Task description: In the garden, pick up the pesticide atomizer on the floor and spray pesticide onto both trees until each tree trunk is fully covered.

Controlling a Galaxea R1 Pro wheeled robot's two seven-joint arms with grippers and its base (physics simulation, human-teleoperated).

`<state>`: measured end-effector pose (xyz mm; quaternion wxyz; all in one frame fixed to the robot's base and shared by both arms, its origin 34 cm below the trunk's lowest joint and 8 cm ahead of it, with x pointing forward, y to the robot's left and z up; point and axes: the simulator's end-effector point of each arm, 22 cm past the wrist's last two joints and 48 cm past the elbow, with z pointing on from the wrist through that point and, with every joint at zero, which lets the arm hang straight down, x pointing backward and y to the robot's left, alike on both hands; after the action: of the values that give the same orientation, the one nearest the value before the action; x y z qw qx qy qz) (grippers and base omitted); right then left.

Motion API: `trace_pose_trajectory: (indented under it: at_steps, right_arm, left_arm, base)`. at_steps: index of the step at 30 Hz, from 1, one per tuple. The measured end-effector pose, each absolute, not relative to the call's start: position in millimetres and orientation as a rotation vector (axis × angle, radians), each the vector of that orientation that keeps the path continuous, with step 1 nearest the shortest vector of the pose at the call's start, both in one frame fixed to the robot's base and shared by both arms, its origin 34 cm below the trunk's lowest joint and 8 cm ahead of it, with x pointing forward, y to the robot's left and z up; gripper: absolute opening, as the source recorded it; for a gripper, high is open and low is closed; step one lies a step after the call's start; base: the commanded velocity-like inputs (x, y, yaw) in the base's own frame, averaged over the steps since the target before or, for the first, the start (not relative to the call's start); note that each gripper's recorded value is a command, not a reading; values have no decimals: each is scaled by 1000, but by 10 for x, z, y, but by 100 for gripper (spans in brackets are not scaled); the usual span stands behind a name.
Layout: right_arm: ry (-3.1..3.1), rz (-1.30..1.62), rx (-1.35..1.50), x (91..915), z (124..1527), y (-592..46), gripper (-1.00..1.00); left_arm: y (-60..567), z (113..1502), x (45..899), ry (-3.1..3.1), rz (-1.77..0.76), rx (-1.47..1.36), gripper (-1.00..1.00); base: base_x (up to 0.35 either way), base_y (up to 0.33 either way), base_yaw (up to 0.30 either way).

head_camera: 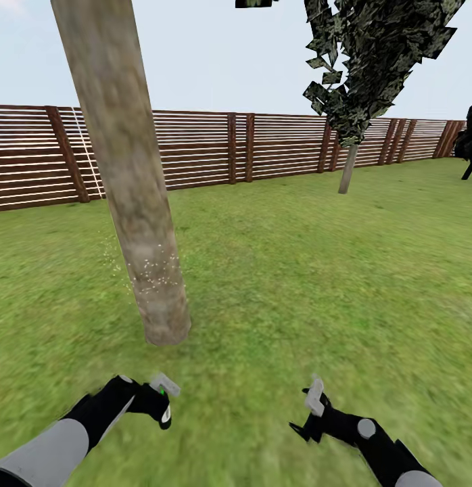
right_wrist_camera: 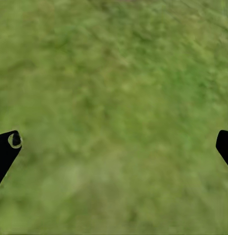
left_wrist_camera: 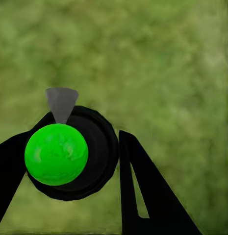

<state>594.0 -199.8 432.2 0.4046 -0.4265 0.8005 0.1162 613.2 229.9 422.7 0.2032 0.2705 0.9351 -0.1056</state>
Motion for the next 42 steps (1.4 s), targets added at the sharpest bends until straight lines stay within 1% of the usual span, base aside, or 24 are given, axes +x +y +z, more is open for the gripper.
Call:
trace_pose_trajectory:
  at_steps: [1,5,15,21,22,23,26,27,34,42]
  right_arm:
    - [2000,308,-1102,5993,4413,-1953,100]
    - [1975,310,-1063,6124,4519,-1830,100]
    - [1933,414,-1139,5978,4520,-1298,100]
    - [1907,472,-1196,5872,4530,-1072,100]
    - [1884,609,-1315,5574,4504,-862,100]
    - [1877,635,-1327,5533,4517,-794,100]
    - [1840,671,-1353,5518,4612,-660,100]
    - [1832,676,-1359,5517,4632,-642,-100]
    - [1819,687,-1366,5513,4666,-594,-100]
    - [1785,751,-1411,5423,4754,-471,-100]
  left_arm:
    - [2256,4204,6095,2607,-294,792,-100]
    - [2261,4273,6191,2609,-294,741,-100]
    - [1999,4339,6185,2530,-329,899,-100]
    - [1976,4320,6135,2509,-345,963,-100]
    - [1757,4350,5849,2341,-467,1350,-100]
    - [1737,4335,5726,2335,-506,1424,-100]
    - [1647,4326,5581,2322,-547,1529,-100]
    - [1627,4328,5553,2319,-559,1546,-100]
    - [1427,4354,5514,2293,-593,1579,-100]
    - [1103,4296,5377,2245,-582,1705,-100]
  base:
    - [0,0,0]
    - [0,0,0]
    - [0,0,0]
    - [0,0,0]
    - [0,0,0]
    - [0,0,0]
    - [0,0,0]
    - [0,0,0]
    - [0,0,0]
    - [0,0,0]
